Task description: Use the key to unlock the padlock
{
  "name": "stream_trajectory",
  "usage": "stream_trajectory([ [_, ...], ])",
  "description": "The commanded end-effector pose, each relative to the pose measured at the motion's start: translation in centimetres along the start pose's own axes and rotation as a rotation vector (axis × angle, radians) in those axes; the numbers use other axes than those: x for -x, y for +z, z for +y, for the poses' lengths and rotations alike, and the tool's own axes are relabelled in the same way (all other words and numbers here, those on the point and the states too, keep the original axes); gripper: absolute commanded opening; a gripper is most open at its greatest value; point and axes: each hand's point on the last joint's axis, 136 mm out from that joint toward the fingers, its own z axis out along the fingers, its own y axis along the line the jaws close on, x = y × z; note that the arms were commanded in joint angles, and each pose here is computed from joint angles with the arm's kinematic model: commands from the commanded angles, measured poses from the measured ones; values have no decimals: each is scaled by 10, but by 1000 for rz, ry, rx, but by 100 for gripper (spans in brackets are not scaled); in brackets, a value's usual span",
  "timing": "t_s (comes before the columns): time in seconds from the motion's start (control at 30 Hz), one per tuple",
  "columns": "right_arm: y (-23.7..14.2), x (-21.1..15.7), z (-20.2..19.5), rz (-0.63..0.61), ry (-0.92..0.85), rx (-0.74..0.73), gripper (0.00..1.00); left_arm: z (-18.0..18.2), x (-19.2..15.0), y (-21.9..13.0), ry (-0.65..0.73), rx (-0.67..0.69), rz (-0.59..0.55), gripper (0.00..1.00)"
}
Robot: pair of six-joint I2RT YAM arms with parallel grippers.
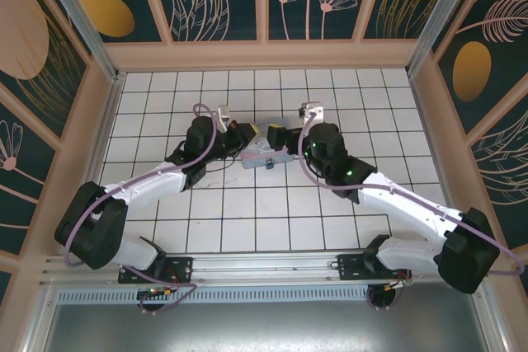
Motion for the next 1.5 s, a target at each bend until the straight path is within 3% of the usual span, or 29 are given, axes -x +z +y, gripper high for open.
stream_trajectory([
  [0.0, 2, -11, -1, 58, 135, 39, 99, -36, 11, -12, 165, -103, -68, 0],
  [0.2, 7, -7, -5, 60, 370, 106, 99, -59, 16, -24, 267, -177, -112, 0],
  [0.3, 7, -12, 3, 98, 520, 231, 99, -68, 19, -32, 272, -218, -144, 0],
  [0.57, -13, -2, 25, 28, 827, 531, 99, -79, 21, -45, 269, -313, -201, 0],
  [0.77, -13, 2, 47, 36, 759, 544, 92, -75, 22, -41, 249, -301, -199, 0],
  [0.97, -2, -7, 53, 95, 513, 435, 73, -76, 16, -40, 235, -295, -156, 0],
  [1.47, -19, 18, 73, 23, 816, 752, 71, -116, 19, -70, 358, -483, -244, 0],
])
